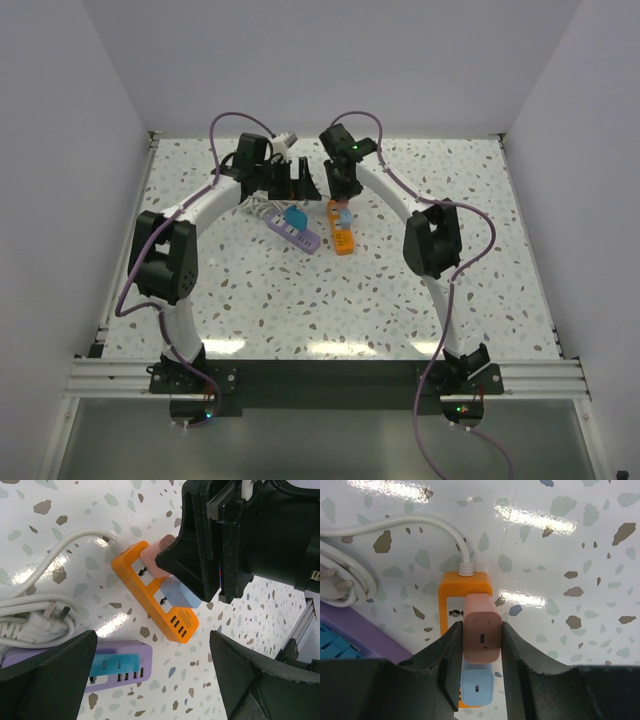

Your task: Insert the plug

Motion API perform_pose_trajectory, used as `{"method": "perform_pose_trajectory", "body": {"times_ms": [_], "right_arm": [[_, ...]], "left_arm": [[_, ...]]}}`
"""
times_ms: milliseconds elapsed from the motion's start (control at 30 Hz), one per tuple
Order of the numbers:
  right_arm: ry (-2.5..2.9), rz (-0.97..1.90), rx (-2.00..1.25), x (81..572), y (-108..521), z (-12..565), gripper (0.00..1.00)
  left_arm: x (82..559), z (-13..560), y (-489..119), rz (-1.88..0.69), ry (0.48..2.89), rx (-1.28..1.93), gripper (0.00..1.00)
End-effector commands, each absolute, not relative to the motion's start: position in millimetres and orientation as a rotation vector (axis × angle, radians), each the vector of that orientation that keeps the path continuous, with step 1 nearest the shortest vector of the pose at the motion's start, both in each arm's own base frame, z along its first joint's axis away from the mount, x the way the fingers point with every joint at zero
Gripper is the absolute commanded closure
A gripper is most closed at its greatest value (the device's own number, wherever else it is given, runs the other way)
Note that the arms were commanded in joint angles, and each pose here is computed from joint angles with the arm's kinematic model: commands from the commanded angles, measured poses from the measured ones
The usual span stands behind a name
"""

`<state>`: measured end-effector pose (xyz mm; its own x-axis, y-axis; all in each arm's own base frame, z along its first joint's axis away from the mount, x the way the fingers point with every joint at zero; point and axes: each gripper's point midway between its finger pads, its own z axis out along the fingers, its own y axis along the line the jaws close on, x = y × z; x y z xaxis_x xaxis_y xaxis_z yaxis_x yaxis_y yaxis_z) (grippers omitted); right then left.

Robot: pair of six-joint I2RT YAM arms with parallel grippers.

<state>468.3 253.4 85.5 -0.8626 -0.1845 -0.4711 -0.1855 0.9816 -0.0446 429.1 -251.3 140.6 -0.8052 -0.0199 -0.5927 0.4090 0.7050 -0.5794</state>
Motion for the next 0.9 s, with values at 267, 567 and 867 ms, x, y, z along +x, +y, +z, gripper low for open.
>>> {"method": "perform_pose_trajectory", "body": {"times_ms": [267,567,867], "right_arm": [[2.576,0.006,-0.254,459.9,248.8,103.0,1.00],[2.620,-0.001,-0.301,440.0,241.7,72.8,1.00],[2.687,0.026,-0.317,419.4,241.1,39.4,1.00]], "left_arm": [[437.0,153.6,-253.7,-0.991,2.274,0.338,0.00],[437.3,158.9,-253.6,-0.988,2.262,0.345,0.00],[439.5,175.8,-247.4,-0.953,2.222,0.345,0.00]]}}
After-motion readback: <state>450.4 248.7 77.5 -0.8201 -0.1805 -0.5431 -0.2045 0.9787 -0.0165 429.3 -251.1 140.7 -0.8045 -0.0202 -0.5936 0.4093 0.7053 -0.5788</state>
